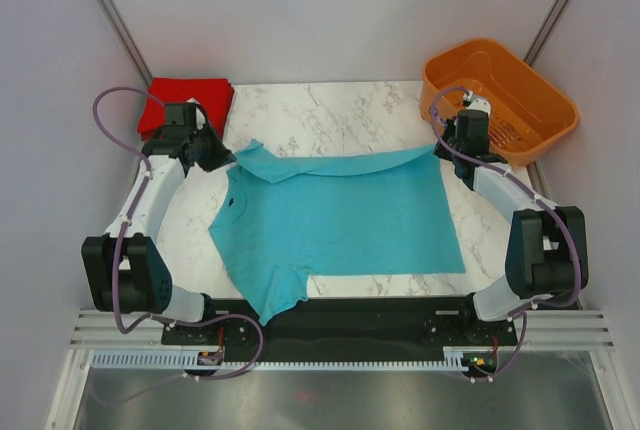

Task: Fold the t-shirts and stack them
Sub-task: Fold the tshirt

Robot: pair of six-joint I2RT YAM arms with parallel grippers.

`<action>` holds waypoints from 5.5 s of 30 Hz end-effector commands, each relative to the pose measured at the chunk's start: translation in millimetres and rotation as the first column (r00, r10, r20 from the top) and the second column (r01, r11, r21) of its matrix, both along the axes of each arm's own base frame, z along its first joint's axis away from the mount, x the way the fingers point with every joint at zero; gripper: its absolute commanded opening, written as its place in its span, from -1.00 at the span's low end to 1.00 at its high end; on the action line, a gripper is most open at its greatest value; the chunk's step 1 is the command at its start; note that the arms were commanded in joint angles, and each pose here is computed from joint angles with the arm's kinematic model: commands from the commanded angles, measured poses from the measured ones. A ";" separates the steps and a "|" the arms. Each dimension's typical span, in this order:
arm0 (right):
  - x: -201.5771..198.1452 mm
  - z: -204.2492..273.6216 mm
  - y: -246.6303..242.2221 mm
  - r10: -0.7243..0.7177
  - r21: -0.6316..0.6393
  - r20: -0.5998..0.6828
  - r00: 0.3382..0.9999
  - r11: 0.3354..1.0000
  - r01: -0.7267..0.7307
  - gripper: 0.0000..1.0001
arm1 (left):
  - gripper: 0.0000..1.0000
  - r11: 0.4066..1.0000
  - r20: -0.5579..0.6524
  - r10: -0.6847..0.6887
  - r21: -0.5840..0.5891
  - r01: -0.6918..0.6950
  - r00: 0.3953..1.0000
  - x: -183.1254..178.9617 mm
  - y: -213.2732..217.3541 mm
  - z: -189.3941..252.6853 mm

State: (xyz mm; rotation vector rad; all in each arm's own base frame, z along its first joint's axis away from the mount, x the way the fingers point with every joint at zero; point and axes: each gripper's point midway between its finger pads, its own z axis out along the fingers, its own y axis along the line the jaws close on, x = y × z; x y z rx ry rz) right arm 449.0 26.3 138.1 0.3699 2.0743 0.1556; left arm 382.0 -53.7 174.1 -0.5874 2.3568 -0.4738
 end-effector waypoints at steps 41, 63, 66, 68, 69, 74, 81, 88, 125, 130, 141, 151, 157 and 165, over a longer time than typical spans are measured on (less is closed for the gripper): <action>-80.3 -87.8 -27.7 -0.138 -0.099 -0.318 0.938 0.989 0.112 -1.00 | -0.95 0.965 -0.340 0.261 0.072 -0.252 0.903 -135.7 32.7 -115.4; -84.8 -77.8 -9.5 -0.087 -0.013 -0.328 0.941 0.996 0.088 -0.48 | 0.04 0.987 -0.279 0.150 -0.021 -0.162 0.949 -119.4 13.1 -89.6; -76.9 -84.6 -3.9 -0.061 0.008 -0.333 0.941 0.998 0.068 -0.52 | 0.18 0.993 -0.236 0.113 0.005 -0.115 0.965 -101.6 16.7 -76.2; -73.1 -85.1 5.4 -0.025 0.051 -0.323 0.946 0.998 0.044 -0.52 | 0.25 0.997 -0.233 0.083 0.015 -0.082 0.969 -89.4 17.0 -74.3; -72.1 -84.0 9.3 -0.013 0.063 -0.314 0.949 0.997 0.035 -0.52 | 0.25 0.998 -0.195 0.062 0.027 -0.058 0.979 -75.6 18.3 -63.5; -62.8 -58.6 69.8 0.129 0.121 -0.210 0.969 0.987 -0.105 -0.47 | 0.27 1.000 -0.137 -0.014 0.013 0.016 0.990 -23.7 16.4 -47.2; -62.4 -37.6 192.5 0.278 0.300 -0.101 0.955 0.924 -0.237 -0.30 | 0.25 0.997 -0.112 -0.074 -0.045 0.070 0.991 44.6 9.7 -46.3; -78.7 -25.0 285.5 0.336 0.368 -0.005 0.942 0.876 -0.311 -0.09 | 0.14 0.975 -0.139 -0.175 -0.166 0.151 0.975 76.3 -8.3 -70.7; -73.6 -35.5 437.3 0.553 0.303 0.008 0.833 0.793 -0.529 -0.02 | -0.82 0.999 -0.214 0.017 -0.038 -0.026 0.977 79.3 49.6 -84.4; -84.6 -35.6 405.7 0.437 0.278 -0.039 0.898 0.868 -0.411 -0.02 | -0.37 0.998 -0.197 -0.061 0.003 0.063 0.979 41.4 23.7 -70.0; -113.4 -47.9 381.0 0.417 0.292 -0.090 0.905 0.879 -0.376 0.00 | 0.04 0.981 -0.260 -0.149 0.086 0.176 0.954 -48.6 -12.2 -87.5; -134.8 -45.9 394.8 0.468 0.325 -0.090 0.879 0.848 -0.419 0.01 | 0.06 0.990 -0.349 -0.065 0.097 0.105 0.935 -108.6 -5.0 -116.6; -137.3 -39.7 394.2 0.479 0.341 -0.074 0.875 0.837 -0.429 0.01 | -0.03 0.989 -0.391 0.011 0.137 0.046 0.920 -115.5 4.7 -130.3; -140.1 -34.2 386.3 0.475 0.329 -0.059 0.878 0.840 -0.432 0.01 | -0.24 0.989 -0.451 0.044 0.144 0.024 0.891 -120.6 6.0 -147.4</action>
